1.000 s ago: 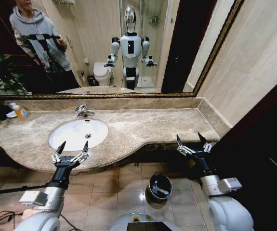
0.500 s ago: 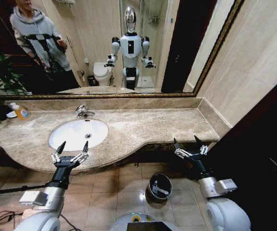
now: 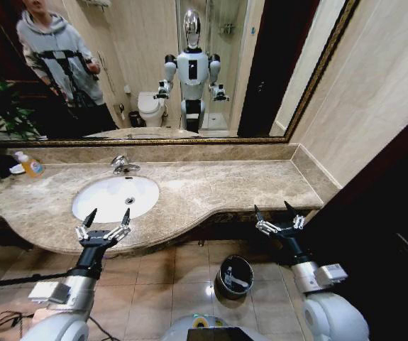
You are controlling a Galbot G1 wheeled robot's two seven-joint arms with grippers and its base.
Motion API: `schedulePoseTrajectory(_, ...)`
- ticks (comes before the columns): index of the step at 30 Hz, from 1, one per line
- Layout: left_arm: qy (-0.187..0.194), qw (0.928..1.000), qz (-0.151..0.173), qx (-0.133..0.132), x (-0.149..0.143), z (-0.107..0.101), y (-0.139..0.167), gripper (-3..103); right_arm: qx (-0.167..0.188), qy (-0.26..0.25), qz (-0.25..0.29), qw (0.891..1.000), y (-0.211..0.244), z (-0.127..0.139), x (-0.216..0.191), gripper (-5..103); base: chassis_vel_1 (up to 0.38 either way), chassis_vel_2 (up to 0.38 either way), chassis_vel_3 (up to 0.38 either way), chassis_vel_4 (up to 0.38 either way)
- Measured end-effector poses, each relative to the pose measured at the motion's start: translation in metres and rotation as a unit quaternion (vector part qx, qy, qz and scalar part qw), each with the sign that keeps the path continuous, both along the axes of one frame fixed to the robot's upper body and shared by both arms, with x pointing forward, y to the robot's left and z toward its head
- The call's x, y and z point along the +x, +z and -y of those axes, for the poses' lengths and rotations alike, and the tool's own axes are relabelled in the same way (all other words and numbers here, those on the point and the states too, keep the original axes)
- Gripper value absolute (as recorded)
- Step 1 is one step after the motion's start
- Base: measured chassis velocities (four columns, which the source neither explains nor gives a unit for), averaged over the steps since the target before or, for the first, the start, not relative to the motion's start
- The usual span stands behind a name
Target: Pick up the trash from the sink and place it in the trash bin.
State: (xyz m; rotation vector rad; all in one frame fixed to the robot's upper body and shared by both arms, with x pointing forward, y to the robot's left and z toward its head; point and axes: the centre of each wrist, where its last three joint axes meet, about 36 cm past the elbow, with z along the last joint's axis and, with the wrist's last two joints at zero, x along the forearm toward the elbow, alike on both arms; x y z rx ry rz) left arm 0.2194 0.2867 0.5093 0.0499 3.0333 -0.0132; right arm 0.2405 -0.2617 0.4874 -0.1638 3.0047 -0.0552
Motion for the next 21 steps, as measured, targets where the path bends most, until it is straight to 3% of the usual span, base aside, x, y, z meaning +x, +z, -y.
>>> schedulePoseTrajectory(21,0.0,1.0,0.0,0.0,0.0,0.0,0.0,100,0.0,-0.001,0.001,1.0,0.0003,0.0,0.0001,100,0.0,0.0,0.0,0.0)
